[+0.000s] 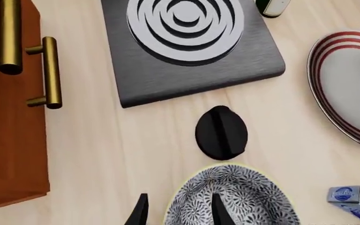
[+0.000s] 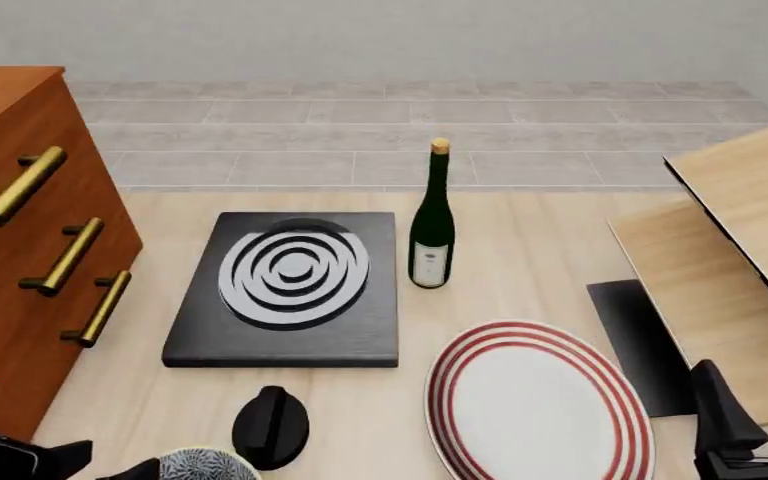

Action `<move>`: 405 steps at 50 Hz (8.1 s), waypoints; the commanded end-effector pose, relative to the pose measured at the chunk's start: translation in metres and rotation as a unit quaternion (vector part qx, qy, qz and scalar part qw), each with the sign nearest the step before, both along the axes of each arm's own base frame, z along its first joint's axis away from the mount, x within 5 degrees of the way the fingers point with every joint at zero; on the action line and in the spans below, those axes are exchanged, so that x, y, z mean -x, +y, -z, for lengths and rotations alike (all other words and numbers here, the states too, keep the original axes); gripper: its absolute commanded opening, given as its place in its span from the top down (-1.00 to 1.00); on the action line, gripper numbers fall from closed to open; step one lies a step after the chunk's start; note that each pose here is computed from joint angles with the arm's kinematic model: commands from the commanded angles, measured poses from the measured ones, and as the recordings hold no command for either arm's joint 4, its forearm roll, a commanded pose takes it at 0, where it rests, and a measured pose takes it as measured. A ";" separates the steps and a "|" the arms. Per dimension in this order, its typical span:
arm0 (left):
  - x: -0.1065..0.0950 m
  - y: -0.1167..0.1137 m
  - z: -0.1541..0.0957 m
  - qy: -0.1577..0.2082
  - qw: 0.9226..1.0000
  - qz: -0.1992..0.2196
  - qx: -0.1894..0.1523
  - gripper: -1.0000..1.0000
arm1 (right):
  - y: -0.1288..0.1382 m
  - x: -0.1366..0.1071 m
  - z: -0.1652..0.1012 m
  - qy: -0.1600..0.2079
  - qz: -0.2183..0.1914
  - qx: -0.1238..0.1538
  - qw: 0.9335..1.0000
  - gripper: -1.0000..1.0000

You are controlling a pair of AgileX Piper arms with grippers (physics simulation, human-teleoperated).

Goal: Put the bowl on the top of the cabinet.

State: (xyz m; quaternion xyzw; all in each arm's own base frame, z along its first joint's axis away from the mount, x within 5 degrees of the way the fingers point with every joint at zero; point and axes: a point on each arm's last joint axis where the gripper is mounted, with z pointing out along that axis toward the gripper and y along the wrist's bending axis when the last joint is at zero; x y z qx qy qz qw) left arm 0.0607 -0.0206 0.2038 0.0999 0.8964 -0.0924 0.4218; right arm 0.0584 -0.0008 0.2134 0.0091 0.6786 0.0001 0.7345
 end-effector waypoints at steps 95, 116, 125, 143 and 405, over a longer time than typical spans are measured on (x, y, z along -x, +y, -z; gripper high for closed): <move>0.012 0.003 0.056 0.064 0.997 -0.040 0.034 1.00 | 0.000 0.002 0.000 -0.004 0.004 0.006 1.000 -1.00; 0.011 0.002 0.003 -0.016 0.999 -0.012 0.042 1.00 | -0.001 0.002 -0.001 -0.005 0.005 0.006 1.000 -1.00; 0.010 0.002 -0.028 -0.049 0.997 -0.009 0.052 1.00 | -0.001 0.002 -0.001 -0.005 0.005 0.005 1.000 -1.00; -0.001 -0.004 -0.066 -0.099 0.991 -0.005 0.084 1.00 | 0.000 0.002 0.000 -0.005 0.005 0.006 1.000 -1.00; -0.157 0.091 -0.276 -0.129 0.881 -0.413 0.191 1.00 | -0.001 0.002 -0.001 -0.007 0.005 0.003 1.000 -1.00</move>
